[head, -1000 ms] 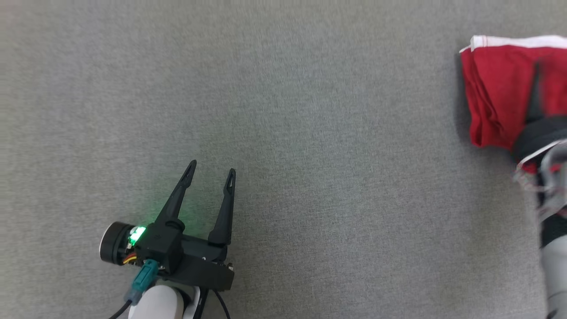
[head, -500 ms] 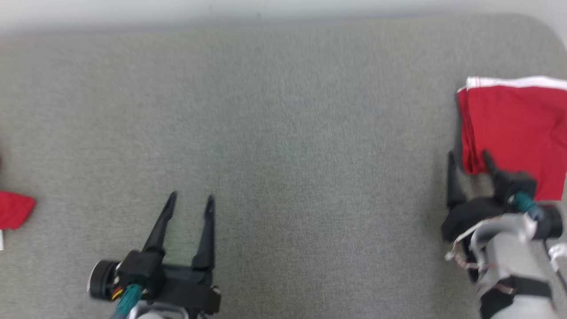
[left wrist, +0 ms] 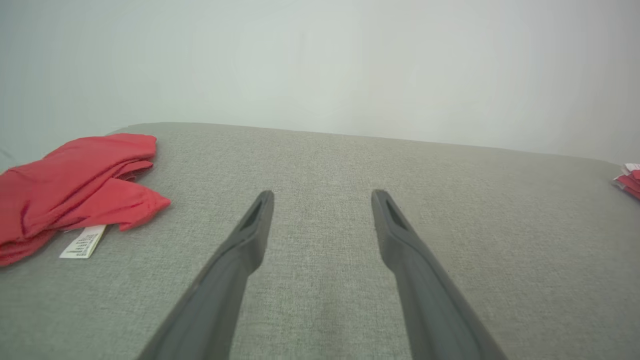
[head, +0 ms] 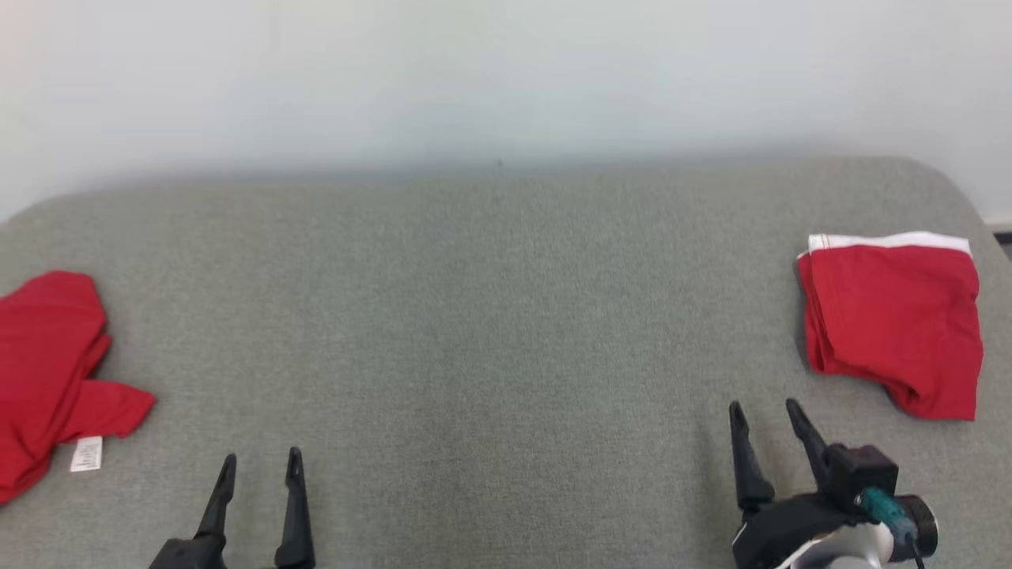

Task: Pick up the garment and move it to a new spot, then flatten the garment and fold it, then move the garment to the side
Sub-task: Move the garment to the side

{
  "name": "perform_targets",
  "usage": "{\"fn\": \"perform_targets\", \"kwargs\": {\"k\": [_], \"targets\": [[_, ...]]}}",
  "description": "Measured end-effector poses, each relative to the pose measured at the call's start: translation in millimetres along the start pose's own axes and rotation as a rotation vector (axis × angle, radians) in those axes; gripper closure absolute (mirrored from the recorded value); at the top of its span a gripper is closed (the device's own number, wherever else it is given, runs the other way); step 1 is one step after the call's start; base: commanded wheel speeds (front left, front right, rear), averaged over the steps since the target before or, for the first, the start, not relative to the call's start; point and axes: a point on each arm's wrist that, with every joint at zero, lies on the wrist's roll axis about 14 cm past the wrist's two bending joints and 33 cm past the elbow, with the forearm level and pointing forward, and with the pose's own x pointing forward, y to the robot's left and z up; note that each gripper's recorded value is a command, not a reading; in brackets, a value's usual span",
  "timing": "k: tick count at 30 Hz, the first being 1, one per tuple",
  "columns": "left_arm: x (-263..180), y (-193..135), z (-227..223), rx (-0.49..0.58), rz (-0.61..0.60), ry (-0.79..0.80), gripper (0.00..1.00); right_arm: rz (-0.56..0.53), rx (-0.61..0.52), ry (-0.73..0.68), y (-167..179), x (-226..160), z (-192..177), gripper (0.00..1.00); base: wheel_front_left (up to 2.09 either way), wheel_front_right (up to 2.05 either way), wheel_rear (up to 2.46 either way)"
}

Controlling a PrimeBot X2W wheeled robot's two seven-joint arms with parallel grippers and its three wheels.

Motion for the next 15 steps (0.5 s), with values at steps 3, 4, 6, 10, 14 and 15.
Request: {"fn": "perform_targets", "kwargs": {"k": [3,4,6,10,14,15], "targets": [[-9.0,10.5,7.6,0.004,0.035,-0.021,0.0,0.017,0.011,-0.039,7.9,-7.9,10.0,0.0,0.0,0.0,0.0],[-11.9,12.8,9.2,0.005,0.042,-0.026,0.0,0.026,0.01,-0.049,11.1,-10.2,12.9,0.0,0.0,0.0,0.0],[-17.3,16.3,10.6,0.005,0.054,-0.03,0.0,0.04,0.01,-0.065,16.4,-14.4,16.7,0.0,0.0,0.0,0.0],[-21.3,19.1,15.0,0.006,0.063,-0.043,0.0,0.059,0.007,-0.099,23.2,-16.8,27.0,0.0,0.0,0.0,0.0],[-26.9,22.2,14.7,0.007,0.073,-0.043,0.0,0.076,0.015,-0.14,29.0,-19.2,39.6,0.0,0.0,0.0,0.0],[-27.2,22.2,14.8,0.007,0.073,-0.043,0.0,0.079,0.016,-0.146,29.8,-19.7,41.3,0.0,0.0,0.0,0.0]]}}
